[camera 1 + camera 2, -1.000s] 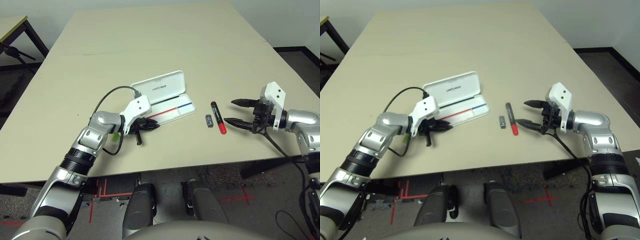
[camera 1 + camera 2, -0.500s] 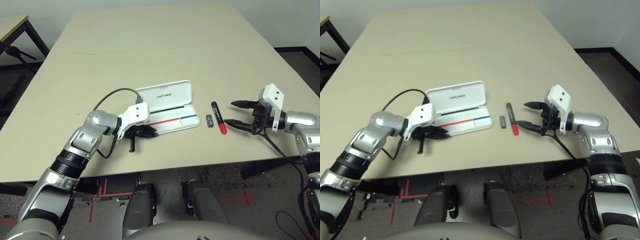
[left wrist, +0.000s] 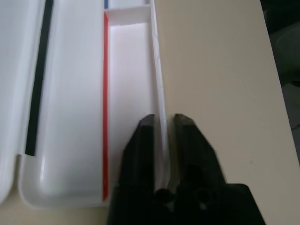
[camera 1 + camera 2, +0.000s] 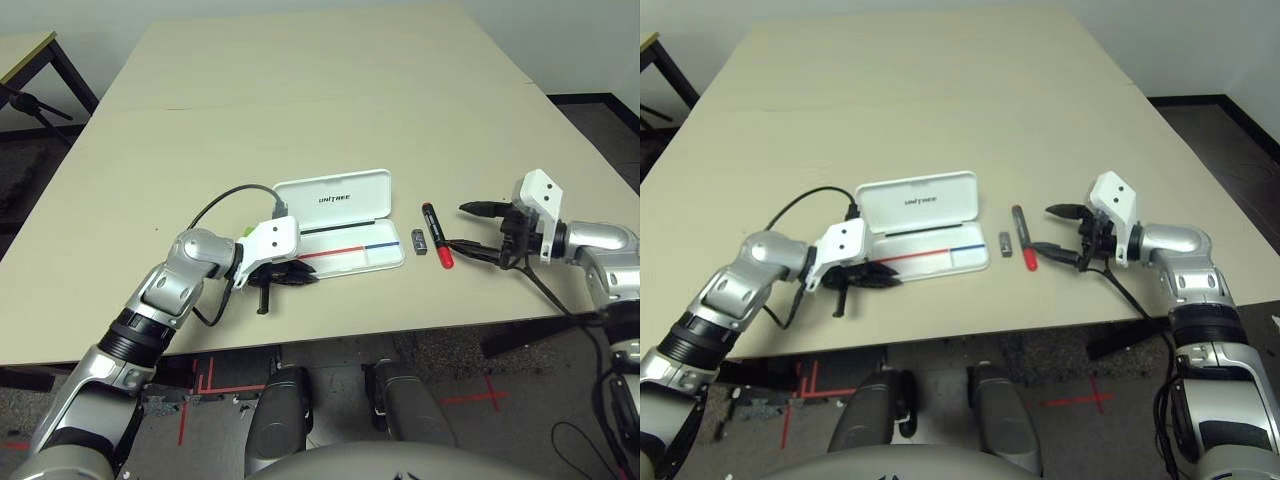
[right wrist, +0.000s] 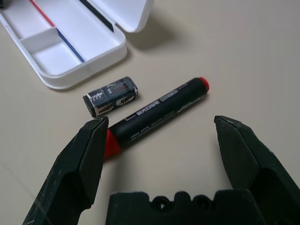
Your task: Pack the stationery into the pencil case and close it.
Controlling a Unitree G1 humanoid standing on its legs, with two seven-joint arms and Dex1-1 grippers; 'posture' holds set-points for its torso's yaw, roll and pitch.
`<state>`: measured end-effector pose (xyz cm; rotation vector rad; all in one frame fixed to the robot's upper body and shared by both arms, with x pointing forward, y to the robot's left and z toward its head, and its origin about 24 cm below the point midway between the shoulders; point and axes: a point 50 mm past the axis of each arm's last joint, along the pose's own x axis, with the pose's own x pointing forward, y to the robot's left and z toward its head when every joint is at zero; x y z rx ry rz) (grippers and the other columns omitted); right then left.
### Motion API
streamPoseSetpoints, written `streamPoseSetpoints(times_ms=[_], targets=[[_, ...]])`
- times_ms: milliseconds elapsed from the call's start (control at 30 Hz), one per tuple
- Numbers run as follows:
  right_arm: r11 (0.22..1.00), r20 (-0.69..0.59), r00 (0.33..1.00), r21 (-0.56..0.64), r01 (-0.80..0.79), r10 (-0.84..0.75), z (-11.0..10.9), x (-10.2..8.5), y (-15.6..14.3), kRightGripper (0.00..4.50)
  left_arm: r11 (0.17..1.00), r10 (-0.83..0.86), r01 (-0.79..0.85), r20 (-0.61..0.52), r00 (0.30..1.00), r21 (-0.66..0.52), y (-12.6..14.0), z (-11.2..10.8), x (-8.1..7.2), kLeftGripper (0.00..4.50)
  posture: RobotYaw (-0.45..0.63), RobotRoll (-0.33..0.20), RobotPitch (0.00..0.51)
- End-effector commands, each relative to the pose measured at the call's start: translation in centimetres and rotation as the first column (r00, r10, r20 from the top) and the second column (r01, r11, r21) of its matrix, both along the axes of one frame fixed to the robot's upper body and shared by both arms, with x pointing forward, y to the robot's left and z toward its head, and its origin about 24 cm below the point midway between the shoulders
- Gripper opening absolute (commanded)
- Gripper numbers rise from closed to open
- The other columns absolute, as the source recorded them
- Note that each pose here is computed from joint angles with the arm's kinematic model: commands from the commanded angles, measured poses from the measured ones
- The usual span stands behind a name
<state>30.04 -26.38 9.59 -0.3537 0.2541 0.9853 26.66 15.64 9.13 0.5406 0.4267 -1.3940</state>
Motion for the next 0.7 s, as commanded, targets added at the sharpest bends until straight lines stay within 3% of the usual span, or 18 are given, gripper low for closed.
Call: streamPoseSetpoints(times_ms=[33, 167, 200, 367, 500, 700], targets=[[1.0, 0.0, 1.0, -0.004, -0.013, 0.013, -0.3, 0.2, 0.3, 4.5, 1.0, -0.015, 0.015, -0.019, 1.0, -0.013, -0.1, 0.6, -0.8, 2.67, -0.04, 0.0, 0.112], [1.0, -0.001, 1.0, -0.002, -0.016, 0.016, -0.4, 0.3, 0.4, 4.5, 0.999, -0.011, 0.01, -0.029, 1.0, -0.033, -0.1, 1.2, -1.4, 4.26, -0.03, 0.0, 0.114], [1.0, -0.001, 1.0, -0.001, -0.016, 0.016, -0.4, 0.3, 0.4, 4.5, 0.999, -0.01, 0.009, -0.029, 1.0, -0.035, 0.0, 1.4, -1.5, 4.48, -0.03, 0.0, 0.114], [1.0, -0.002, 1.0, 0.004, -0.018, 0.018, -0.5, 0.5, 0.5, 4.5, 0.995, 0.013, -0.012, 0.011, 1.0, -0.101, 1.0, 3.6, -2.0, 4.48, -0.03, 0.0, 0.114], [0.997, 0.005, 1.0, 0.08, 0.021, -0.022, -0.1, 0.7, 0.5, 4.5, 0.968, 0.106, -0.09, 0.056, 0.993, -0.235, 1.8, 5.2, -1.5, 4.48, -0.02, 0.0, 0.115], [0.969, 0.021, 0.994, 0.228, 0.1, -0.108, 1.4, 1.3, 0.6, 4.5, 0.929, 0.202, -0.149, 0.124, 0.972, -0.34, 3.4, 6.0, -0.9, 4.48, -0.01, 0.0, 0.117]])
